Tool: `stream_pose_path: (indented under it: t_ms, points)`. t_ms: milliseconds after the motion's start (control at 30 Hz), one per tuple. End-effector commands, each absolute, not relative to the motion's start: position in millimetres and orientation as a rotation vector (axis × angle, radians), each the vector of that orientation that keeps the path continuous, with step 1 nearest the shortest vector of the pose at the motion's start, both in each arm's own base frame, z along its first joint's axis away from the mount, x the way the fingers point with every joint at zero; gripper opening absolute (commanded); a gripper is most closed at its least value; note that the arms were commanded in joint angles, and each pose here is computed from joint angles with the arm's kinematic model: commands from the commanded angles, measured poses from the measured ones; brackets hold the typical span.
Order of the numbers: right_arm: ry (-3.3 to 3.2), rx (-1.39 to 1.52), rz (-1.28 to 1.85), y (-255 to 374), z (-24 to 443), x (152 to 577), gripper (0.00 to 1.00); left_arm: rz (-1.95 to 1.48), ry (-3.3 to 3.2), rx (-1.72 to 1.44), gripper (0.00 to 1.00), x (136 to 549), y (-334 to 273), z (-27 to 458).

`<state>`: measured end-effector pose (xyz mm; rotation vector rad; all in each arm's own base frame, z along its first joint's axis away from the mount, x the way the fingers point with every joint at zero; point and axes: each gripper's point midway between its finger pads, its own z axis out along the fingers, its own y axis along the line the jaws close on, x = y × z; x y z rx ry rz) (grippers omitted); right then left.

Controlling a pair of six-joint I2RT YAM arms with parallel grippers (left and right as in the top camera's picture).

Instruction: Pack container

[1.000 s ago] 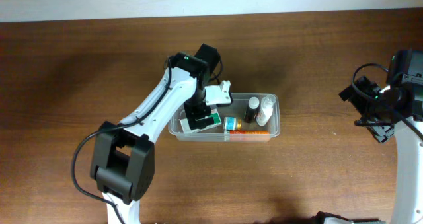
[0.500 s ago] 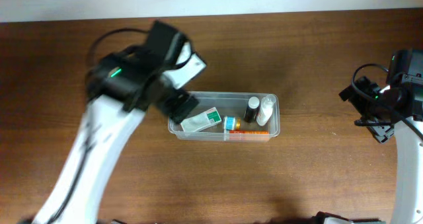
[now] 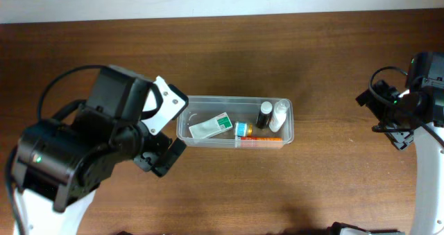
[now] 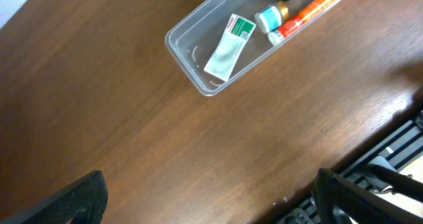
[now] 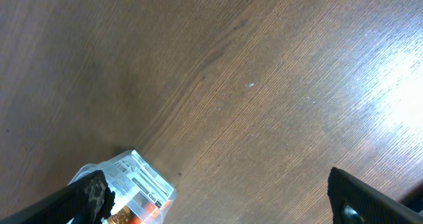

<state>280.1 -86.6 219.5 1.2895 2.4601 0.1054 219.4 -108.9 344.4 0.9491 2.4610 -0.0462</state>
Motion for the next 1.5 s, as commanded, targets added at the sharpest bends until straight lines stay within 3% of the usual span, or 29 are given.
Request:
stream_pose_path:
  t_ms: [0, 367, 500, 833, 1300, 1467]
  points:
    - [2.434, 1.293, 0.115, -87, 226, 280, 0.98, -0.087, 2.398, 0.929, 1.0, 216, -112, 357]
    - [2.434, 1.293, 0.114, -87, 226, 280, 0.98, -0.072, 2.164, 0.75, 1.0, 239, -101, 395]
    - [2.434, 1.293, 0.114, -87, 226, 280, 0.98, -0.073, 2.138, 0.657, 1.0, 244, -85, 384]
    - [2.434, 1.293, 0.114, -87, 226, 280, 0.98, 0.033, 2.088, 0.506, 1.0, 248, -44, 299]
    - [2.434, 1.293, 0.114, -87, 226, 280, 0.98, 0.012, 1.96, 0.494, 1.0, 232, -46, 157]
    - [2.434, 1.293, 0.114, -87, 226, 280, 0.98, 0.008, 1.936, 0.495, 1.0, 229, -47, 129]
